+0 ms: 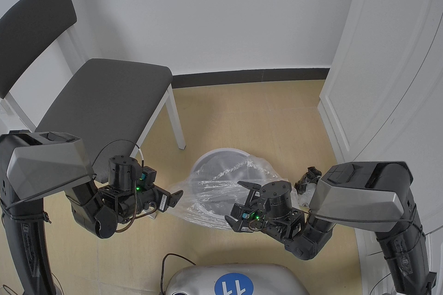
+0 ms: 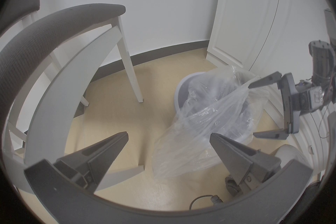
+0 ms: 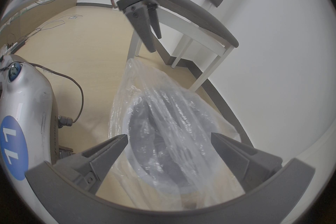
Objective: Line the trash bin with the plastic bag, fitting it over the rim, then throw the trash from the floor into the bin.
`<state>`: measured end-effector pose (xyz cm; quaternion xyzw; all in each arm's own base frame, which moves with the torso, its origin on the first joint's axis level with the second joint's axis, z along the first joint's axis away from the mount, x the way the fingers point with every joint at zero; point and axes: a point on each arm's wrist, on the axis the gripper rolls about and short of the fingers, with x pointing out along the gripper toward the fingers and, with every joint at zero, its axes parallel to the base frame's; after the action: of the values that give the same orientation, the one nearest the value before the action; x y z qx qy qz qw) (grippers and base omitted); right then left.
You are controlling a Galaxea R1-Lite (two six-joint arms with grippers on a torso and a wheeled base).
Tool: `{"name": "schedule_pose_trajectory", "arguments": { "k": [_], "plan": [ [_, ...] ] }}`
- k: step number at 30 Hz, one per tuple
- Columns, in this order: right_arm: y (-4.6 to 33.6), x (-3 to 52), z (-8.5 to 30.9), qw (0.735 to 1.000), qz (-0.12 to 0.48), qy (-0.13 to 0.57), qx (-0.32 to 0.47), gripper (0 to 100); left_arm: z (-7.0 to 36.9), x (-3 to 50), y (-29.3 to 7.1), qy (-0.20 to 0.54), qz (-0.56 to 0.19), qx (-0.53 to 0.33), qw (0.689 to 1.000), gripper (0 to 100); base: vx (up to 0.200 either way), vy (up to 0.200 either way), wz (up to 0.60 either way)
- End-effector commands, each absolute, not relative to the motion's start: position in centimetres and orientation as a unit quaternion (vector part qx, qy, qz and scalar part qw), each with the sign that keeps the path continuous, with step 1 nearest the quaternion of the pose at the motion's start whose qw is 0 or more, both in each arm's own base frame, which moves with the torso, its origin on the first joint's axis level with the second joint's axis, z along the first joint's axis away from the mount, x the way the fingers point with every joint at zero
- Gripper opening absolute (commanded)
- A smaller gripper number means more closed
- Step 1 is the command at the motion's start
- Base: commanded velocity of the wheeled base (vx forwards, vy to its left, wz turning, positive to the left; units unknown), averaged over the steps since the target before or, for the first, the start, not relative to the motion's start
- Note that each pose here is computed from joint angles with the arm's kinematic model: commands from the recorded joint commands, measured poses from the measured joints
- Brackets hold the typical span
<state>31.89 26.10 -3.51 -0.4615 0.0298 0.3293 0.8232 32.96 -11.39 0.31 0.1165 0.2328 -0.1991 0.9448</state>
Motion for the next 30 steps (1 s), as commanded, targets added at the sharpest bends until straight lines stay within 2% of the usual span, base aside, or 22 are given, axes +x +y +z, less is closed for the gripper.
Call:
{"name": "schedule_pose_trajectory", "arguments": {
  "k": [1, 9, 19, 22, 30],
  "plan": [
    [26.5, 31.8, -5.2, 0.818, 0.335, 0.042, -0.466, 100, 0.7, 33.1, -11.2, 0.227, -0.197, 0.115, 0.947, 100, 0.0, 0.0, 0.0],
    [26.4, 33.2, -5.5, 0.829, 0.316, 0.04, -0.459, 100, 0.7, 33.3, -11.0, 0.225, -0.192, 0.113, 0.948, 100, 0.0, 0.0, 0.0],
    [24.9, 37.0, -4.8, 0.864, 0.274, 0.053, -0.419, 100, 0.7, 33.5, -10.9, 0.224, -0.189, 0.112, 0.949, 100, 0.0, 0.0, 0.0],
    [25.1, 37.0, -4.2, 0.872, 0.272, 0.05, -0.403, 100, 0.7, 33.6, -10.8, 0.224, -0.189, 0.113, 0.949, 100, 0.0, 0.0, 0.0],
    [25.5, 34.8, -2.4, 0.873, 0.289, 0.049, -0.389, 100, 0.7, 33.6, -10.8, 0.224, -0.188, 0.113, 0.95, 100, 0.0, 0.0, 0.0]
  ]
}}
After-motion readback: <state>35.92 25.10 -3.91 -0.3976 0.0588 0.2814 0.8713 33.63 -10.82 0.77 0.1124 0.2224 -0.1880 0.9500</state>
